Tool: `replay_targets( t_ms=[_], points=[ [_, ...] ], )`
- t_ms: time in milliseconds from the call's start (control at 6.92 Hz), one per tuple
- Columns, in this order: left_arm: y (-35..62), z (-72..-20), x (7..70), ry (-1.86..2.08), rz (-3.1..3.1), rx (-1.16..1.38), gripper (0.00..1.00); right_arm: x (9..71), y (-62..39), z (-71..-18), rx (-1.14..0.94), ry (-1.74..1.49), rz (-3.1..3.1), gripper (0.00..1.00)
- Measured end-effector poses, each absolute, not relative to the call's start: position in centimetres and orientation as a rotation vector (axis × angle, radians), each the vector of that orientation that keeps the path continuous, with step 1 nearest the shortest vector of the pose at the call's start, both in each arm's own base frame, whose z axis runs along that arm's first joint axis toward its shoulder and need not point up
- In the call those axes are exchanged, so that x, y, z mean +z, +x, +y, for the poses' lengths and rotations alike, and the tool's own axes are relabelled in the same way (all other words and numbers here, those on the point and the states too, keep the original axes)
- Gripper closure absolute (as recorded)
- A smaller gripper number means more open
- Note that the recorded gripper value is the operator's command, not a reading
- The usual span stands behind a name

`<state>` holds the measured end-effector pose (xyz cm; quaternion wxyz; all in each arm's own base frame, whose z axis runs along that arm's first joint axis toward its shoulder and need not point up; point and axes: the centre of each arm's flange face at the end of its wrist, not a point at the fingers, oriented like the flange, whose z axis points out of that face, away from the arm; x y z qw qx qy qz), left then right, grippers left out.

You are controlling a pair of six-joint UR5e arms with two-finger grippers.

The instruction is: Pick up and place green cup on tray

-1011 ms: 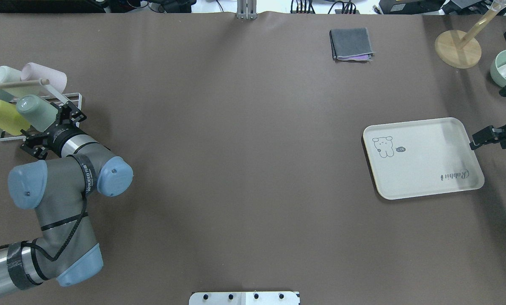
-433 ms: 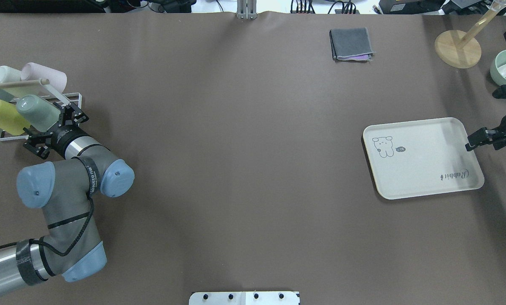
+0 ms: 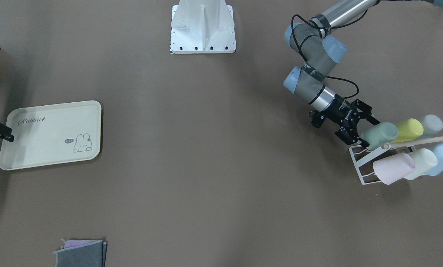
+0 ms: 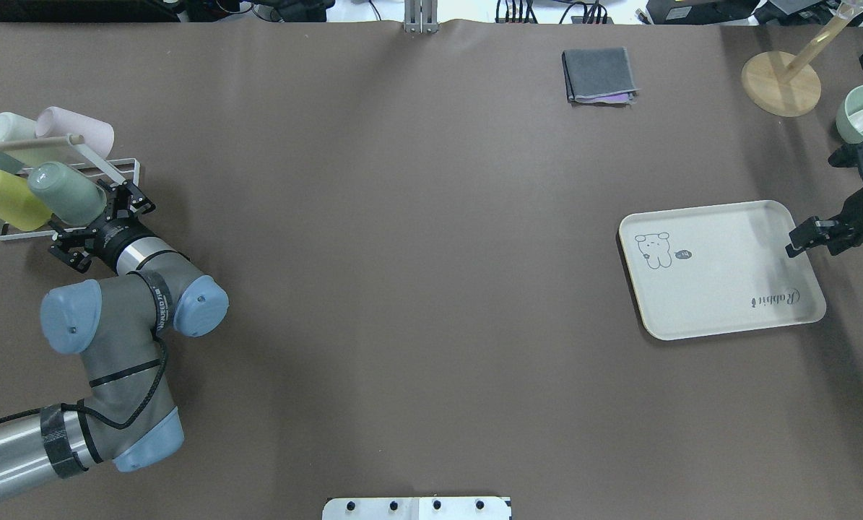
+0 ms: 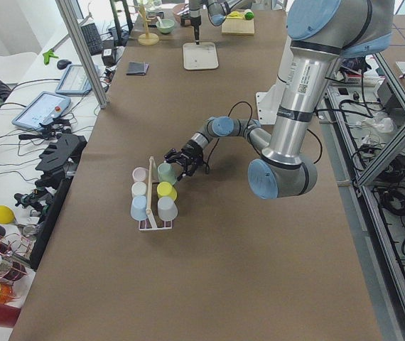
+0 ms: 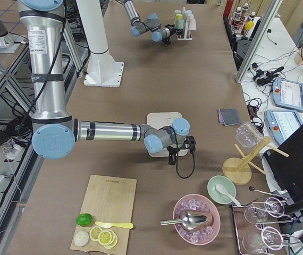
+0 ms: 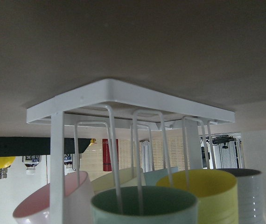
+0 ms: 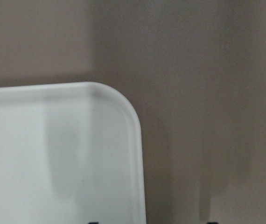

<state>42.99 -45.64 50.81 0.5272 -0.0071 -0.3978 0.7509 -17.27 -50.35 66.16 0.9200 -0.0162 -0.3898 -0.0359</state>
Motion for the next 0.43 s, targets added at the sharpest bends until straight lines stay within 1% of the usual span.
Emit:
replay_targets(
  t_ms=[144, 289, 433],
  points=[
    [43.05, -45.74, 51.01, -0.015, -0.955, 1.793, 0.03, 66.23, -17.43, -50.33, -0.077, -0.033, -0.802, 0.49],
    [43.08, -45.76, 51.09, -0.015, -0.956, 1.793, 0.03, 66.30, -17.60, -50.28, -0.081, -0.033, -0.803, 0.52],
    [43.06, -45.80, 51.09, -0.014, -0.957, 1.791, 0.16, 66.41, -17.76, -50.21, -0.084, -0.036, -0.804, 0.76]
  ],
)
